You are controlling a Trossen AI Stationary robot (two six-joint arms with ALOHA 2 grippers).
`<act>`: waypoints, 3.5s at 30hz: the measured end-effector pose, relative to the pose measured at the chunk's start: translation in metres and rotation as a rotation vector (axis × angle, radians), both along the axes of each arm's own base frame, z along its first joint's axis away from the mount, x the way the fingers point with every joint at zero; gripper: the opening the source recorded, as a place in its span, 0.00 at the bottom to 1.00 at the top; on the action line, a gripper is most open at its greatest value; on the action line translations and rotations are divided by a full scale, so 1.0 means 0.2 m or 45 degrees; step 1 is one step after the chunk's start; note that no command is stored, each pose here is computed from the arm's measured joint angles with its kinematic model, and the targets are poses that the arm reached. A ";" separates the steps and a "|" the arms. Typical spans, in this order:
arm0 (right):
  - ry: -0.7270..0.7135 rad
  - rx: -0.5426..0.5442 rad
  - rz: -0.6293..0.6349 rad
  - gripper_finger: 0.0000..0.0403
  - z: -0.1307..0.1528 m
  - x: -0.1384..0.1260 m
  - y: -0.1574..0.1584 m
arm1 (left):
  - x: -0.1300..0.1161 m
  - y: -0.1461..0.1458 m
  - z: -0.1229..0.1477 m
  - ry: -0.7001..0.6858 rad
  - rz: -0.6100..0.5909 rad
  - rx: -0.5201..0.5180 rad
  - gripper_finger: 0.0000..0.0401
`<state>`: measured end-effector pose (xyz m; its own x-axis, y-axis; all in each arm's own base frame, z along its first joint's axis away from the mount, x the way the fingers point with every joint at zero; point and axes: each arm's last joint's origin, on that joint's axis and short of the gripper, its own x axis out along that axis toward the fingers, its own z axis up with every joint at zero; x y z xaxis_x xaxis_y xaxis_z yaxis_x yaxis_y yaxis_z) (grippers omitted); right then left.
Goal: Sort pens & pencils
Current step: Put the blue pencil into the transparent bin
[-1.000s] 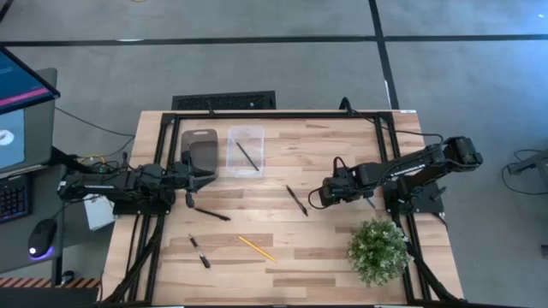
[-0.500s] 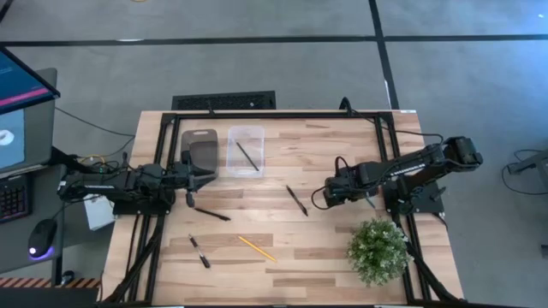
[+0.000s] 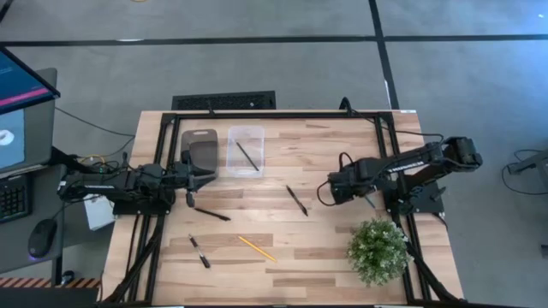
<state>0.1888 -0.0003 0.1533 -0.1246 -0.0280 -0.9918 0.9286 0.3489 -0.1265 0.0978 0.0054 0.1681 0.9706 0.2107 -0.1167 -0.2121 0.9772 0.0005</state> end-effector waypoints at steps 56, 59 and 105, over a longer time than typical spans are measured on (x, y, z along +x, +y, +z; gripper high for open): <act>-0.115 0.223 0.162 0.51 -0.15 -0.11 -0.33 | 0.00 0.00 0.00 -0.006 0.004 -0.028 0.21; -0.103 0.201 0.148 0.51 -0.15 -0.11 -0.31 | 0.00 0.00 0.00 -0.006 0.004 -0.028 0.21; -0.088 0.100 0.113 0.31 -0.15 -0.08 -0.26 | 0.00 0.00 0.00 -0.006 -0.005 -0.029 0.21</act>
